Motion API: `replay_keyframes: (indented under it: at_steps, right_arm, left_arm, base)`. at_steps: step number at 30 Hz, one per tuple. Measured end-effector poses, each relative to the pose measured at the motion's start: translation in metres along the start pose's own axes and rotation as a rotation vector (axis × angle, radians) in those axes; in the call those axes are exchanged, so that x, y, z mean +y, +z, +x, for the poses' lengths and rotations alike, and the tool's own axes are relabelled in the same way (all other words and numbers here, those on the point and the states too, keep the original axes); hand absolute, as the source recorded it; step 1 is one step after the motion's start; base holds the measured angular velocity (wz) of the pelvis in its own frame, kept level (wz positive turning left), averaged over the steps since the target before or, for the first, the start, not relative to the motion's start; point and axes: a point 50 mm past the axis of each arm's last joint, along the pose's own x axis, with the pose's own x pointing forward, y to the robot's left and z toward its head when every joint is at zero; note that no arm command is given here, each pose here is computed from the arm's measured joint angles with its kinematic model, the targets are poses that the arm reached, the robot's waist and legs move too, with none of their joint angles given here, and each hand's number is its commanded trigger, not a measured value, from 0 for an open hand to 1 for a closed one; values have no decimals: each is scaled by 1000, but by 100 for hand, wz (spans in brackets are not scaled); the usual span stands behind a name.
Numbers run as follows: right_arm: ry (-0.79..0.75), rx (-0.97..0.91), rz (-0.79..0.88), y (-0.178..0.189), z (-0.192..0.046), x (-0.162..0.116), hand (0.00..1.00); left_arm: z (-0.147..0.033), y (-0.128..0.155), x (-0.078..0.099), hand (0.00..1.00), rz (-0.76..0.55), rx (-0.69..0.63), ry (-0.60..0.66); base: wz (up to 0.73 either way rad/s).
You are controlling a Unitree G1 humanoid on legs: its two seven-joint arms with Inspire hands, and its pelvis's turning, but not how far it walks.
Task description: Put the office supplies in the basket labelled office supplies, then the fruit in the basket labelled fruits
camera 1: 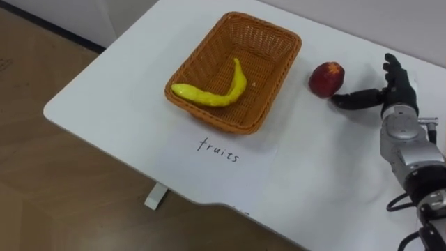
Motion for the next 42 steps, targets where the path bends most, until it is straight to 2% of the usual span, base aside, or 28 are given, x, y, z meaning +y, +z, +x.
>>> replay_keyframes:
  at_steps: [21, 42]
  right_arm:
    - [131, -17, -86, 0, -1, 8, 0]
    - [175, -74, -85, 6, -2, 8, 0]
  left_arm:
    - [2, 3, -2, 0, -13, 4, -16]
    - [3, 8, -4, 0, 14, -35, -32]
  base:
    - [-3]
    - [-1]
